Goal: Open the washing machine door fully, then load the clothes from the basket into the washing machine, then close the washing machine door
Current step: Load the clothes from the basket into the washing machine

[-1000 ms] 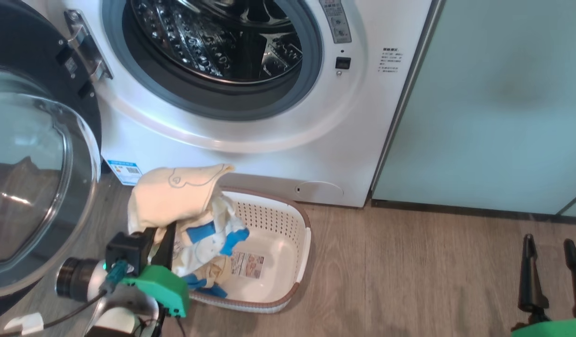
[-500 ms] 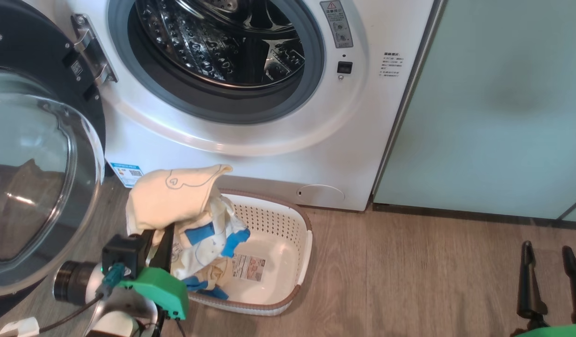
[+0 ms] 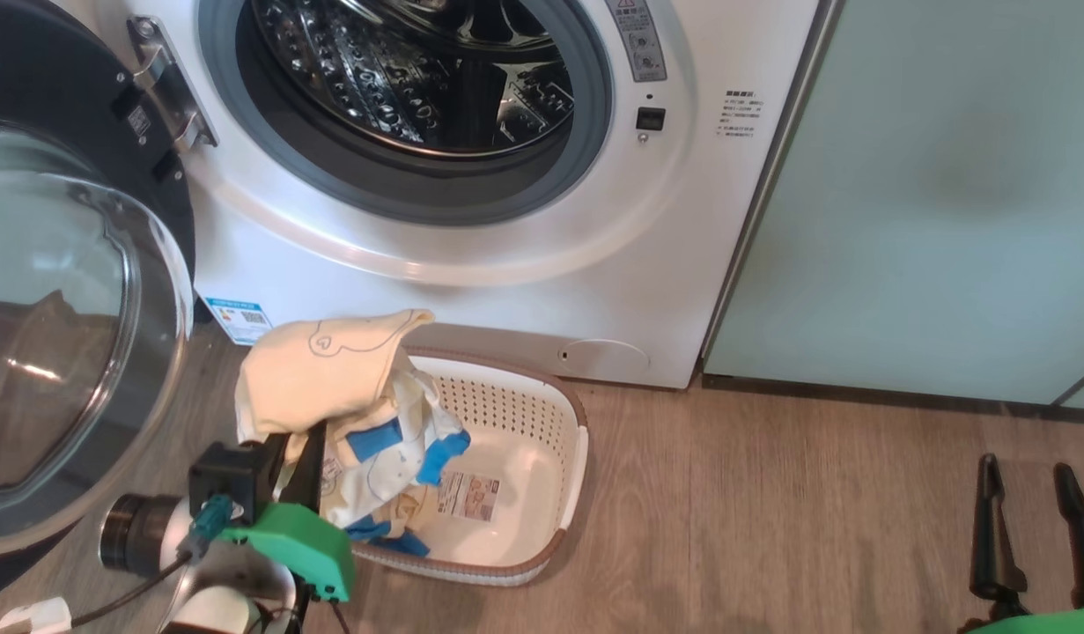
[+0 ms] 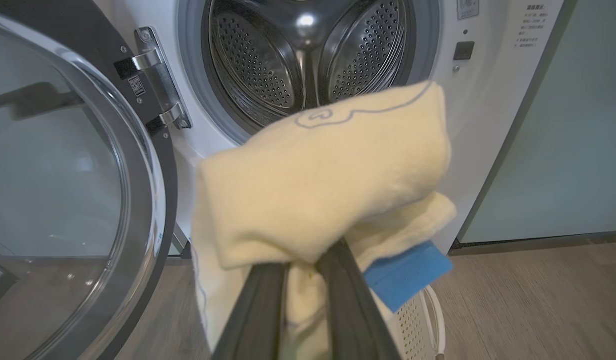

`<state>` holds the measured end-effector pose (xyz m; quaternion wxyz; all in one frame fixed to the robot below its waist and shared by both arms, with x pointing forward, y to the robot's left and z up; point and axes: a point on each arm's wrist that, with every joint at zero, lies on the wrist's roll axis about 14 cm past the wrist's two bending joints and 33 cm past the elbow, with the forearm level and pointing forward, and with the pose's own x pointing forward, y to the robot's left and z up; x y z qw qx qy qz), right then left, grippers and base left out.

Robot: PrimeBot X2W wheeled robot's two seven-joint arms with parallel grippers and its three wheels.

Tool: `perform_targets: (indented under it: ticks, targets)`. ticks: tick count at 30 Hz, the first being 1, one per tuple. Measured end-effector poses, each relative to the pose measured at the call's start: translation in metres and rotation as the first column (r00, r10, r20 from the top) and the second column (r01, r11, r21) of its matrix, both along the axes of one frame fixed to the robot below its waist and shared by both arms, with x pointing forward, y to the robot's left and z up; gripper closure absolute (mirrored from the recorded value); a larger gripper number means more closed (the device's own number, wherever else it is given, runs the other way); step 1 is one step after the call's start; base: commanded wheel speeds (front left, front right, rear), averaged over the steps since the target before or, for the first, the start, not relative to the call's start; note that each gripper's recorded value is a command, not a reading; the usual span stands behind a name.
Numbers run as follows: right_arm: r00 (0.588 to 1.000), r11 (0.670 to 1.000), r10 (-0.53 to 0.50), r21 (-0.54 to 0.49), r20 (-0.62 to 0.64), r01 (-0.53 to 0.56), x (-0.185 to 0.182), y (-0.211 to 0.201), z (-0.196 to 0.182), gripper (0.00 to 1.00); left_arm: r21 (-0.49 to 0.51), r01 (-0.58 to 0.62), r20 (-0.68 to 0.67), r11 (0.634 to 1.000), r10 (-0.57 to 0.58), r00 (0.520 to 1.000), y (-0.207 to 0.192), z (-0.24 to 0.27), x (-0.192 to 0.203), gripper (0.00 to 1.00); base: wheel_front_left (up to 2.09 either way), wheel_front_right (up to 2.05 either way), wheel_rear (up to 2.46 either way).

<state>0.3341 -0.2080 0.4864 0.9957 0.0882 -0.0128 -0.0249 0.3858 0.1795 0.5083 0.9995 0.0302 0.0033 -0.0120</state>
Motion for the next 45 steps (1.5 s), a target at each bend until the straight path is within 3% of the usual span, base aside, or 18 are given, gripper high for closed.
perform_targets:
  ticks: [10,20,45]
  targets:
    - [0.999,1.0,-0.001,0.006,-0.038,0.002,0.006,0.0,-0.012,0.0,-0.002,0.007,-0.038,1.0,-0.007,0.999,-0.003,-0.014,0.01,1.0,0.0,0.0,0.0]
    - [0.997,1.0,0.001,0.015,-0.072,0.0,0.028,0.001,-0.025,0.0,-0.022,0.047,-0.023,0.999,-0.048,0.999,-0.018,-0.017,0.052,1.0,0.0,0.0,0.0]
    - [0.983,0.999,-0.028,0.037,-0.182,0.035,0.089,-0.01,-0.086,0.0,-0.07,0.131,-0.121,0.989,-0.139,0.983,-0.039,-0.081,0.226,1.0,0.0,0.0,0.0]
